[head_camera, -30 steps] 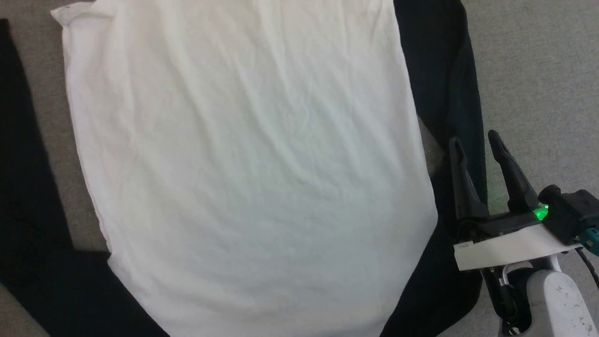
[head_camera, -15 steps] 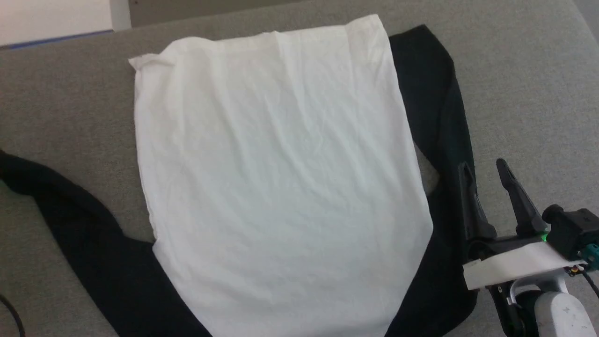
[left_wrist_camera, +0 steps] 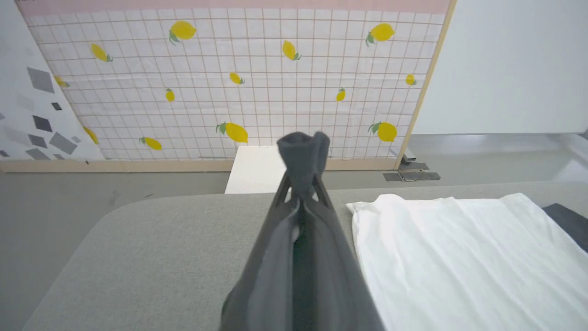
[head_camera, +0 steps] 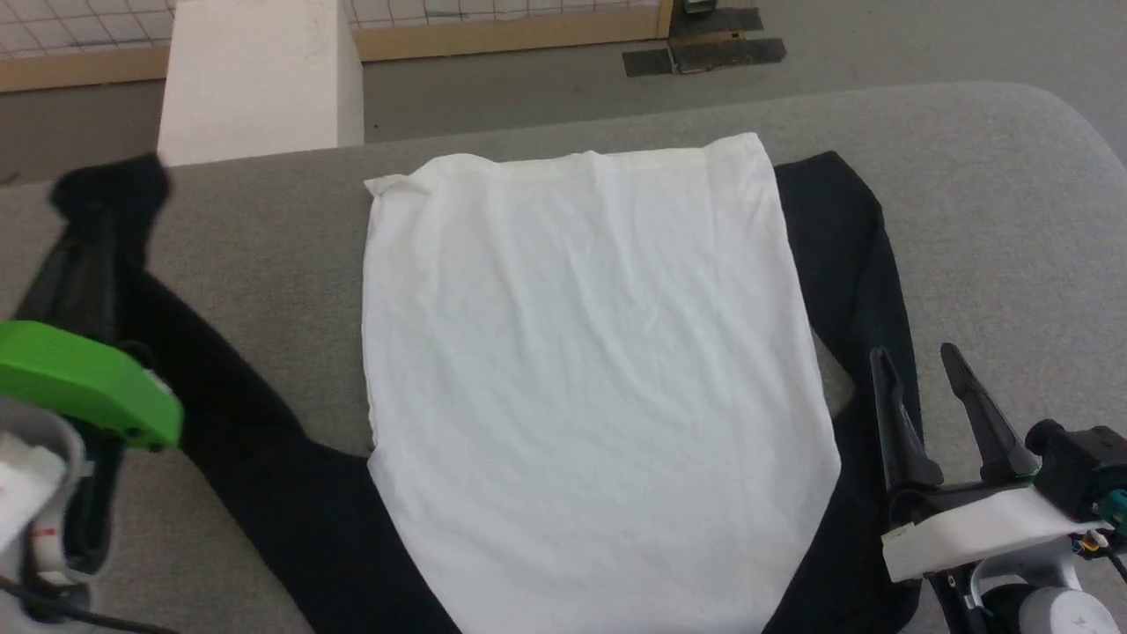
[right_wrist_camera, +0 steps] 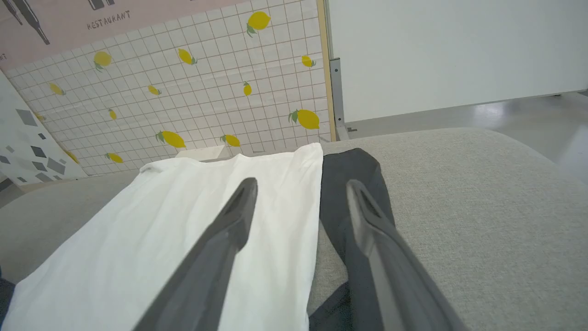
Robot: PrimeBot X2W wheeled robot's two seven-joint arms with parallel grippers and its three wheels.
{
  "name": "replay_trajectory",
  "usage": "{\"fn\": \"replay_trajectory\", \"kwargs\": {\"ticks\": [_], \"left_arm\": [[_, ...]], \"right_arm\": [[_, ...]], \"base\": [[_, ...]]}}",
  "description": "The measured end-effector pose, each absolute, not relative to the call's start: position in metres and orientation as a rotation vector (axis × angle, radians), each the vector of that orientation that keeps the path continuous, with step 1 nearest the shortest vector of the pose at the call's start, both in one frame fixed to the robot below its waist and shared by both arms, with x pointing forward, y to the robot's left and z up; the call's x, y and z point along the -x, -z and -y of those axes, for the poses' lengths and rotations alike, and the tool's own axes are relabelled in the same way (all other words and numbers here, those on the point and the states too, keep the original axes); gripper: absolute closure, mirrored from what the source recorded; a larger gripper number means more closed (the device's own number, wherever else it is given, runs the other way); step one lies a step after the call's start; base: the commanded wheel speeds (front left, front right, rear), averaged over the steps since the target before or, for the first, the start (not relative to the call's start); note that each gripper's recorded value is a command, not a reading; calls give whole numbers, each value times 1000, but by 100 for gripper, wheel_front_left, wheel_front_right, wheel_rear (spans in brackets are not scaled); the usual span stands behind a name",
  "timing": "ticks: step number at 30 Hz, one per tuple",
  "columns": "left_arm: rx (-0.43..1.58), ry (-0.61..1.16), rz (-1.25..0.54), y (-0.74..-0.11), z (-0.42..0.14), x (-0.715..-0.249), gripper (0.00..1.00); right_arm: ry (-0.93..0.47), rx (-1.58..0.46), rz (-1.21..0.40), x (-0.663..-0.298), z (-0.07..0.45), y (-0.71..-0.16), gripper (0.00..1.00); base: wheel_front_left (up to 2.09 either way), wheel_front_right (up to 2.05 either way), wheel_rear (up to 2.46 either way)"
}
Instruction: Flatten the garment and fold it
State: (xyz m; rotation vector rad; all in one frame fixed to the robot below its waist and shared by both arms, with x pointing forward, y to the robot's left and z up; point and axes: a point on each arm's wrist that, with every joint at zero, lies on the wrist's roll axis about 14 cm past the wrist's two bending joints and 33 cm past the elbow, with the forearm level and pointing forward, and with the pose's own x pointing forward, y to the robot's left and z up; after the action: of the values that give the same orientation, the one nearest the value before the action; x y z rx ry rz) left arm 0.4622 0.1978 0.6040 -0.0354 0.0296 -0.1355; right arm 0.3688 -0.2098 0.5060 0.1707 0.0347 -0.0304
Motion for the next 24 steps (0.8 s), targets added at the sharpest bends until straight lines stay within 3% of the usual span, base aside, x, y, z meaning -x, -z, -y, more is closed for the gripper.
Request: {"fn": "replay_trajectory", "kwargs": {"ticks": [8,14,24], "left_arm": [[47,550,-60,-608,-45,-415,100],[58,796,-200,-565,50,-380,100],[-151,1072,-516,-445,114,-309,100]], "right_arm": [[-17,-179,-19,-367,195,-515,0],[-36,-182,-24,-367,189,-517,0],[-18,-182,-49,-361,194,-513,0]], "base": [[0,0,0],[0,0,0],[0,0,0]]}}
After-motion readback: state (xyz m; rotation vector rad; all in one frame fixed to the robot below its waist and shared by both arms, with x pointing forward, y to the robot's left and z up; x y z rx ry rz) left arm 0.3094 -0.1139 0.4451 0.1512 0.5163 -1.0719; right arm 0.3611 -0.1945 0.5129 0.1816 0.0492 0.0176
